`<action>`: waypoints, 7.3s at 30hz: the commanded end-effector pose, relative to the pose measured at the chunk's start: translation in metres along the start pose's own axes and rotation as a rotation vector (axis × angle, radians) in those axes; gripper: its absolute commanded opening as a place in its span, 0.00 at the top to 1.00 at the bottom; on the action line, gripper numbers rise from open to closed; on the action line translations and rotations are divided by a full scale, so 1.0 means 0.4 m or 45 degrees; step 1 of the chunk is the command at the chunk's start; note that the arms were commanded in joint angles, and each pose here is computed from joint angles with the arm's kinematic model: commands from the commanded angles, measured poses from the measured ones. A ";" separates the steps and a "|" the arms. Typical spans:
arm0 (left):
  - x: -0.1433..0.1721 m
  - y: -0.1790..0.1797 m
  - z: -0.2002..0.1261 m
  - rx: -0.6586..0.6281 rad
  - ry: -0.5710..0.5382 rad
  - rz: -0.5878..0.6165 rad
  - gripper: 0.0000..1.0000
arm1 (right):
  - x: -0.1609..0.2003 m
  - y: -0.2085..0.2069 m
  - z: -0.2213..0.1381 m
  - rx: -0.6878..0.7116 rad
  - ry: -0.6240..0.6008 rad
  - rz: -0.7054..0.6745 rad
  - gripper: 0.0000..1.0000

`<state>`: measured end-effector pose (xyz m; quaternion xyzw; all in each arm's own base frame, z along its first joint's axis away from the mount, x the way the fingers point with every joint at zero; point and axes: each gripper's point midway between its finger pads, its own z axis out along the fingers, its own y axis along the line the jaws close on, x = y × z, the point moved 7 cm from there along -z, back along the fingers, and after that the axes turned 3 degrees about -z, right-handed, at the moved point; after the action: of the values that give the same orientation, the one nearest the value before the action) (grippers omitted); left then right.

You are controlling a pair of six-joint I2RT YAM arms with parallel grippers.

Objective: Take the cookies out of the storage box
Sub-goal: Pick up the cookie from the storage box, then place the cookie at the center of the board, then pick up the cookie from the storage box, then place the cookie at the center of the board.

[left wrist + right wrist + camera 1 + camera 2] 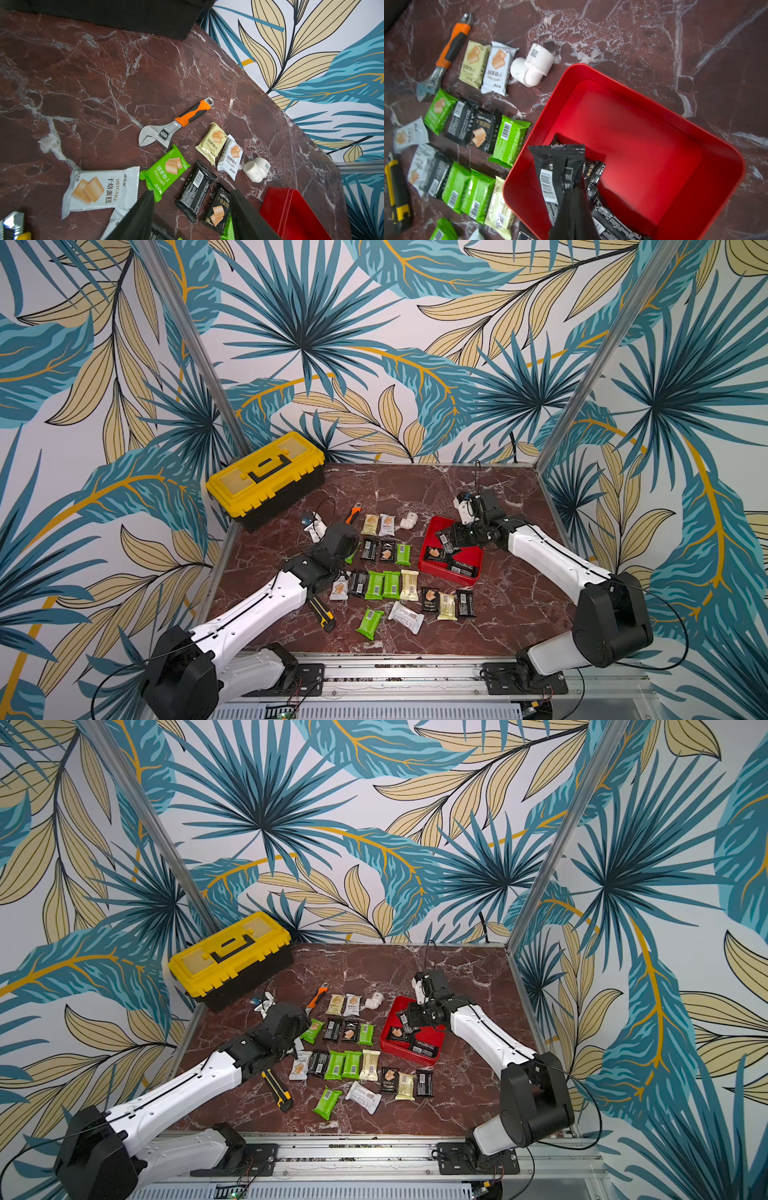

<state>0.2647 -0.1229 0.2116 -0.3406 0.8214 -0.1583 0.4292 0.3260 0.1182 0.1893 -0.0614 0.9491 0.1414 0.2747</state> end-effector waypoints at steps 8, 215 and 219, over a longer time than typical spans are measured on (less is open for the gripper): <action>0.002 -0.026 0.010 0.054 0.038 0.033 0.38 | 0.044 -0.033 -0.060 0.088 -0.120 0.343 1.00; 0.634 -0.535 0.144 1.722 0.646 2.530 0.26 | 0.104 -0.358 -0.030 0.625 0.016 0.648 0.35; 0.652 -0.519 0.148 1.729 0.687 2.582 0.23 | 0.102 -0.351 -0.061 0.635 -0.015 0.645 0.34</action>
<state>0.3023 -0.4476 0.1395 0.7552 0.5546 -0.2107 0.2788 0.3132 -0.0212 0.1441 0.2425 0.9390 -0.0216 0.2428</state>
